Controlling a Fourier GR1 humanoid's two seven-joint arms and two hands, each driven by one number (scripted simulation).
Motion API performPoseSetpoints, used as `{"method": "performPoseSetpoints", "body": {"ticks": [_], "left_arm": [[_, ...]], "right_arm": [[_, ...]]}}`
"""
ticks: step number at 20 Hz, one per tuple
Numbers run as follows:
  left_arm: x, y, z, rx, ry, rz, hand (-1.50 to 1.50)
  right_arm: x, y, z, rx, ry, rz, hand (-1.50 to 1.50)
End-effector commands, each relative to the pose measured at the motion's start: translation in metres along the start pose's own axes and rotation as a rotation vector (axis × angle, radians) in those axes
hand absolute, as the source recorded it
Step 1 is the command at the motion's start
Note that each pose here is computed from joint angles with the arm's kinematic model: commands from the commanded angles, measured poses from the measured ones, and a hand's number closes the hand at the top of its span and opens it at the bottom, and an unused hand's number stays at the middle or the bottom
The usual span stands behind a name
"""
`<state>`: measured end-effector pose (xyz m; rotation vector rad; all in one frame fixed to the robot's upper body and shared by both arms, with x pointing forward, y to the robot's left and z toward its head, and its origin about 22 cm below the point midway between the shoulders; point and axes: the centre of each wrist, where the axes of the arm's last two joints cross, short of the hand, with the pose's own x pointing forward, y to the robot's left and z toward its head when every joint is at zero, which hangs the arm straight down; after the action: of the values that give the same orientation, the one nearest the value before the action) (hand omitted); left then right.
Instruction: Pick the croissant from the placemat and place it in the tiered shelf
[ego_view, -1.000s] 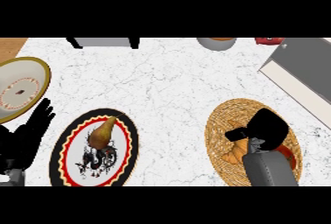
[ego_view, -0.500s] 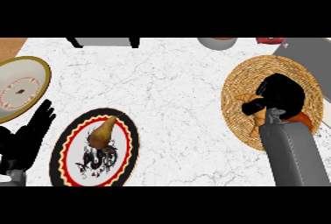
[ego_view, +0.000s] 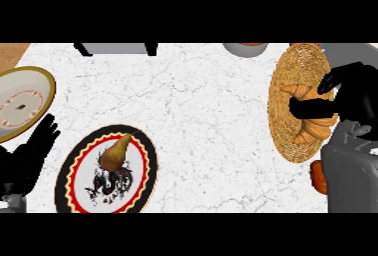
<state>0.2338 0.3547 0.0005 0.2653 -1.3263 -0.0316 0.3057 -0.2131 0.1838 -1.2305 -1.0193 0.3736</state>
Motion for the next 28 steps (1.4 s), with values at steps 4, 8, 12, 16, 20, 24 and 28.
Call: {"method": "performPoseSetpoints", "body": {"ticks": [4,8,12,16,20,24,28], "left_arm": [[0.010,0.001,-0.004,0.000,0.005,0.009,0.00],[-0.012,-0.007,0.007,-0.007,-0.013,-0.013,0.00],[-0.001,-0.001,0.000,-0.004,0.000,-0.009,0.00],[-0.011,-0.005,0.009,-0.001,0.012,-0.016,0.00],[-0.004,-0.017,0.001,-0.021,0.002,0.000,0.00],[-0.011,-0.013,0.002,-0.011,-0.028,-0.013,0.00],[-0.004,-0.004,-0.007,-0.007,-0.018,0.006,0.00]], "right_arm": [[0.007,-0.075,0.041,-0.121,0.017,-0.253,1.50],[0.016,-0.108,0.058,-0.201,0.005,-0.219,1.50],[0.028,-0.142,0.053,-0.253,0.000,-0.290,1.50],[0.026,-0.144,0.036,-0.326,0.032,-0.235,1.50],[0.037,-0.164,0.015,-0.383,0.092,-0.072,1.50],[0.038,-0.180,0.004,-0.362,0.113,-0.037,1.50],[0.037,-0.216,-0.018,-0.372,0.110,-0.050,1.50]]}}
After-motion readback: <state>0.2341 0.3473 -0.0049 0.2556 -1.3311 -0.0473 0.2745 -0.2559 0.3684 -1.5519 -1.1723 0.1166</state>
